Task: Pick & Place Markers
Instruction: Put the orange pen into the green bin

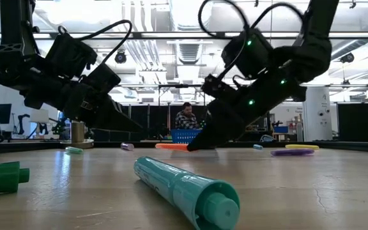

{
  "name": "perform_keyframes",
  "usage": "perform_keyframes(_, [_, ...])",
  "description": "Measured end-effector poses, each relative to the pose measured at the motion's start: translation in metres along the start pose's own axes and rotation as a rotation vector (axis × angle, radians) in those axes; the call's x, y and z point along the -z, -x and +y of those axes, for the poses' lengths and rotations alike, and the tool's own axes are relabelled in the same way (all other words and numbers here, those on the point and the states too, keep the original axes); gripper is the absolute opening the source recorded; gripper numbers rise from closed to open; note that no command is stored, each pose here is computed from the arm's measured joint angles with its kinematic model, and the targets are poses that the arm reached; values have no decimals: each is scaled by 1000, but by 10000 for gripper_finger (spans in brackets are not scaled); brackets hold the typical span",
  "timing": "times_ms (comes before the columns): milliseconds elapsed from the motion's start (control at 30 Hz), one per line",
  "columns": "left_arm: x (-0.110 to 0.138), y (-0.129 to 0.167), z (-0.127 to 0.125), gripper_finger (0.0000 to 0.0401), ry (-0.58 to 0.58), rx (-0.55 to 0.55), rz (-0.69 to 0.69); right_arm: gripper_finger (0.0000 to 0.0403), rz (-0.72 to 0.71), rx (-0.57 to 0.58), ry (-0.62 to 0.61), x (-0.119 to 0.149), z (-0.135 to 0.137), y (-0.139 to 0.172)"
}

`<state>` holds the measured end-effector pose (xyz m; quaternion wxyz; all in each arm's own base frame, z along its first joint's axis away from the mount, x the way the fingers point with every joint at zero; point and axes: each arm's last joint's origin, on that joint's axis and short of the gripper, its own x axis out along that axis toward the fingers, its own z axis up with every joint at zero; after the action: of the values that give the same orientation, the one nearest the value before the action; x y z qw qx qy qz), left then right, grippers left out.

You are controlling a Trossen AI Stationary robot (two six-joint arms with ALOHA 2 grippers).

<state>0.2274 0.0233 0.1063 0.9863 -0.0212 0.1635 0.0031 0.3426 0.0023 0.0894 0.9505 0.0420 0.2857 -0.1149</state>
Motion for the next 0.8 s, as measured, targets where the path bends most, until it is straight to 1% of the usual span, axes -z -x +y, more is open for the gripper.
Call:
perform_keyframes(133, [0,0,0,0,0,0,0,51,-16,-27,33,0,18,6])
perform_keyframes(300, [0,0,0,0,0,0,0,52,-38,-64,65,-1,32,10])
perform_keyframes(467, [0,0,0,0,0,0,0,52,-35,-81,98,0,38,12])
perform_keyframes(633, [0,0,0,0,0,0,0,52,6,-82,119,-1,40,19])
perform_keyframes(800, [0,0,0,0,0,0,-1,52,-8,-92,130,-3,43,22])
